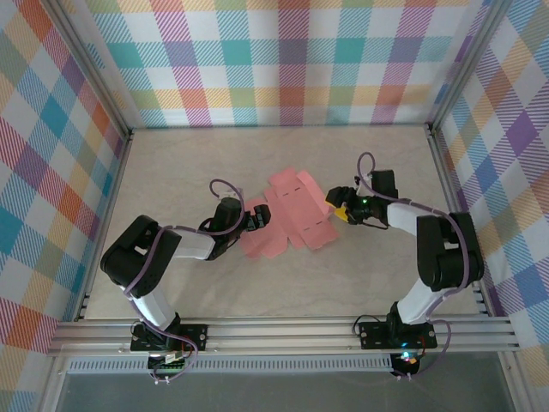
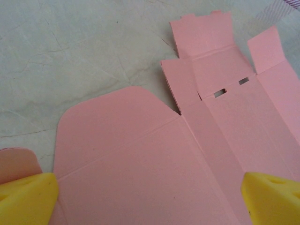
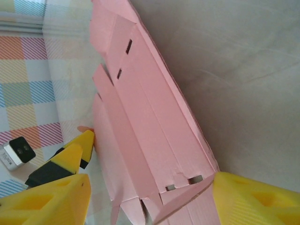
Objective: Fold the paper box
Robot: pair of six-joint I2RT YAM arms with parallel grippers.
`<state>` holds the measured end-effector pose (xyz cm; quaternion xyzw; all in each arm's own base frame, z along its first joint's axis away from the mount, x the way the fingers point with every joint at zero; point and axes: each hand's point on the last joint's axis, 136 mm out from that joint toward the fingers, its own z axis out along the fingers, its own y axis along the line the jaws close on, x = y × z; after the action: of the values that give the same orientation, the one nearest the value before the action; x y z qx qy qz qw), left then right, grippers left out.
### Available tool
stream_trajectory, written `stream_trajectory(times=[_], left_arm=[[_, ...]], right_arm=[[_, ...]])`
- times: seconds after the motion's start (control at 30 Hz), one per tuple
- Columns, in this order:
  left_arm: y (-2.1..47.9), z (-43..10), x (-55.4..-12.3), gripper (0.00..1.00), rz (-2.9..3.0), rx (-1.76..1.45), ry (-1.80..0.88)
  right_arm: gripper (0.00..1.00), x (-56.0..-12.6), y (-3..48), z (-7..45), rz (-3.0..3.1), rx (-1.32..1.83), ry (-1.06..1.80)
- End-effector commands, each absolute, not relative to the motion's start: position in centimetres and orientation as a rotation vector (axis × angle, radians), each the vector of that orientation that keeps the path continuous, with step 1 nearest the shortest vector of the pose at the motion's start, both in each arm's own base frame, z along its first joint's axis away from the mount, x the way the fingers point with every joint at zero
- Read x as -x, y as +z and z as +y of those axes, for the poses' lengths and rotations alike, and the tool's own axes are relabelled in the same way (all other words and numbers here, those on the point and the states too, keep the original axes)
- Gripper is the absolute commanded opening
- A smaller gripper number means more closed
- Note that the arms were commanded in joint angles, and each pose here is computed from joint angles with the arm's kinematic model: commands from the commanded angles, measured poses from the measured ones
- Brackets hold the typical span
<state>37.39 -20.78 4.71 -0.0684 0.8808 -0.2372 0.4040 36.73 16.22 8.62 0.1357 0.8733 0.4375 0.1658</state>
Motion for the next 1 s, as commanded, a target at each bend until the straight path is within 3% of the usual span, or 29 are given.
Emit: stream_trajectory(times=[0.0,0.27,0.4,0.67,0.97], left_arm=[[-2.3,-19.2,-32.6,1.0,2.526,0.198,-0.526],[-2.3,-18.5,-32.4,1.0,2.533,0.194,-0.487],[-2.2,-18.6,-32.4,1.0,2.539,0.172,-0.489],[-2.5,-18.5,-32.6,1.0,2.557,0.161,-0.522],[-2.9,-18.7,-32.6,1.0,2.565,0.162,-0.543]], right_arm=[[0.69,-36.5,9.0,15.4,2.471,-0.338,1.137],[0.81,-38.0,8.2,12.9,2.539,-0.232,0.827],[0.79,-38.8,7.2,12.9,2.583,-0.13,0.774],[0.78,-37.7,5.7,14.9,2.674,-0.313,1.007],[0.77,-38.0,5.8,16.8,2.656,-0.212,1.178]])
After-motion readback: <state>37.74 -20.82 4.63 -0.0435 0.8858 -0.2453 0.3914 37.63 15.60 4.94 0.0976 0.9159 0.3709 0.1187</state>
